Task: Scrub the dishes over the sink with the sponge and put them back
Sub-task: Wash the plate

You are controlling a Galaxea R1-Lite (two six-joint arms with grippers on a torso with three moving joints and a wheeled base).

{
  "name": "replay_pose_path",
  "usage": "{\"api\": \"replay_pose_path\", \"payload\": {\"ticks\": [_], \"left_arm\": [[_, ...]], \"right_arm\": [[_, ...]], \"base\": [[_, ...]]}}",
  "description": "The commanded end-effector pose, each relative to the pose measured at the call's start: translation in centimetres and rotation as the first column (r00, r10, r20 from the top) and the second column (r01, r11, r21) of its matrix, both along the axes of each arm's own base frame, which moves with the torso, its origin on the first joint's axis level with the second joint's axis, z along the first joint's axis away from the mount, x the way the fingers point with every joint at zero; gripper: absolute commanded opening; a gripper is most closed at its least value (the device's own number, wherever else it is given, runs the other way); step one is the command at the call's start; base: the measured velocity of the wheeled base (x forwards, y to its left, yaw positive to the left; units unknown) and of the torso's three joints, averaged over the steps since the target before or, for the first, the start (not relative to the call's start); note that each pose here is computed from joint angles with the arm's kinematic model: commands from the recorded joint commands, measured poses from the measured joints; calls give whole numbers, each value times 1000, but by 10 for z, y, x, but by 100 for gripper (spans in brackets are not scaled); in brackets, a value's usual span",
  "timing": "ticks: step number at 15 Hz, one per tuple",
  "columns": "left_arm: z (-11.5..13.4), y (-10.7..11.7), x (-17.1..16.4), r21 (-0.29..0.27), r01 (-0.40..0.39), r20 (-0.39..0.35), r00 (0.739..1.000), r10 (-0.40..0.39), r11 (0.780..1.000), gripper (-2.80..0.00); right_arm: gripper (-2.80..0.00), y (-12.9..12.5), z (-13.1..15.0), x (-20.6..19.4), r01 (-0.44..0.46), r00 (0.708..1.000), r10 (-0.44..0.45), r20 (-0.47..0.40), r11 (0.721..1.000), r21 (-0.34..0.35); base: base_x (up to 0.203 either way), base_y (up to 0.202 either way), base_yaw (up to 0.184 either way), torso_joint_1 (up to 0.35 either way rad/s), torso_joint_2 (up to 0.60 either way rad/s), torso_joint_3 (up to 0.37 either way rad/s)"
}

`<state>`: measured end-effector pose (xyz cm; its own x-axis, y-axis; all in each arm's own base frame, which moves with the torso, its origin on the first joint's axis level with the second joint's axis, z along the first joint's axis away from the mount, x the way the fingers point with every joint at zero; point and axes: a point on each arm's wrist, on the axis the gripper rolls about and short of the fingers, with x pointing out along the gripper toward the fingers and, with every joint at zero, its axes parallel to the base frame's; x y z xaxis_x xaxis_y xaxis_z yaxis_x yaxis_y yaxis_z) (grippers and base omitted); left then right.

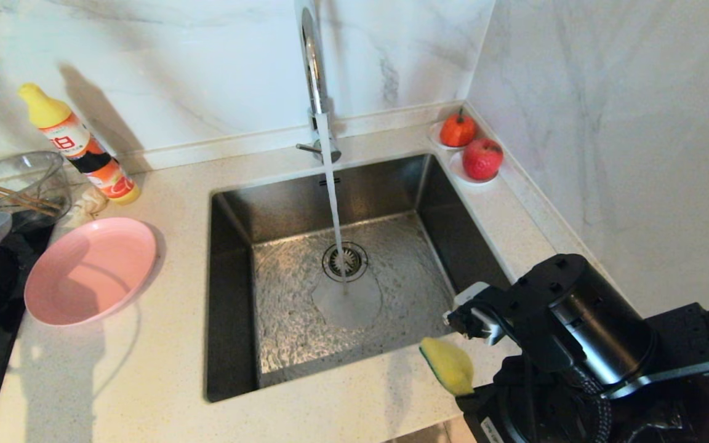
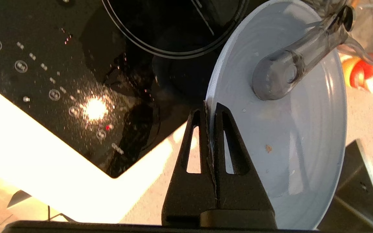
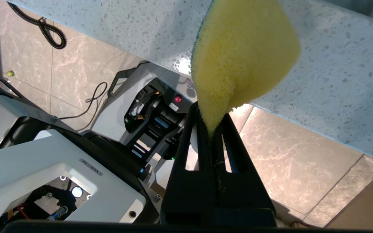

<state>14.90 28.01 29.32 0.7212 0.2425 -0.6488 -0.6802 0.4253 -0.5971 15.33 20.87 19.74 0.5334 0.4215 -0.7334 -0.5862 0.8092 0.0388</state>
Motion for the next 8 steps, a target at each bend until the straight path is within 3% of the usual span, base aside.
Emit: {"api": "replay_pose_path", "payload": {"ticks": [1,5,8], "left_arm": [[6,-7,-3,10,5,5,1000,-5,1000,-280],[-1,-2,-1,-3,6,-11,1000,-6,1000,-280],[-19,13,5,-49,2,-45,999,-5,999,-280]], "right_arm": [[-280,1,-2,0,1,1000,-1,-6,1000,-8],[-280,0,-4,0,1,1000,-1,-9,1000,-13],[-280,0,-5,0,0,1000,0,-13,1000,-16]], "base": [[0,0,0,0,0,0],[0,0,0,0,0,0],[0,0,0,0,0,0]]}}
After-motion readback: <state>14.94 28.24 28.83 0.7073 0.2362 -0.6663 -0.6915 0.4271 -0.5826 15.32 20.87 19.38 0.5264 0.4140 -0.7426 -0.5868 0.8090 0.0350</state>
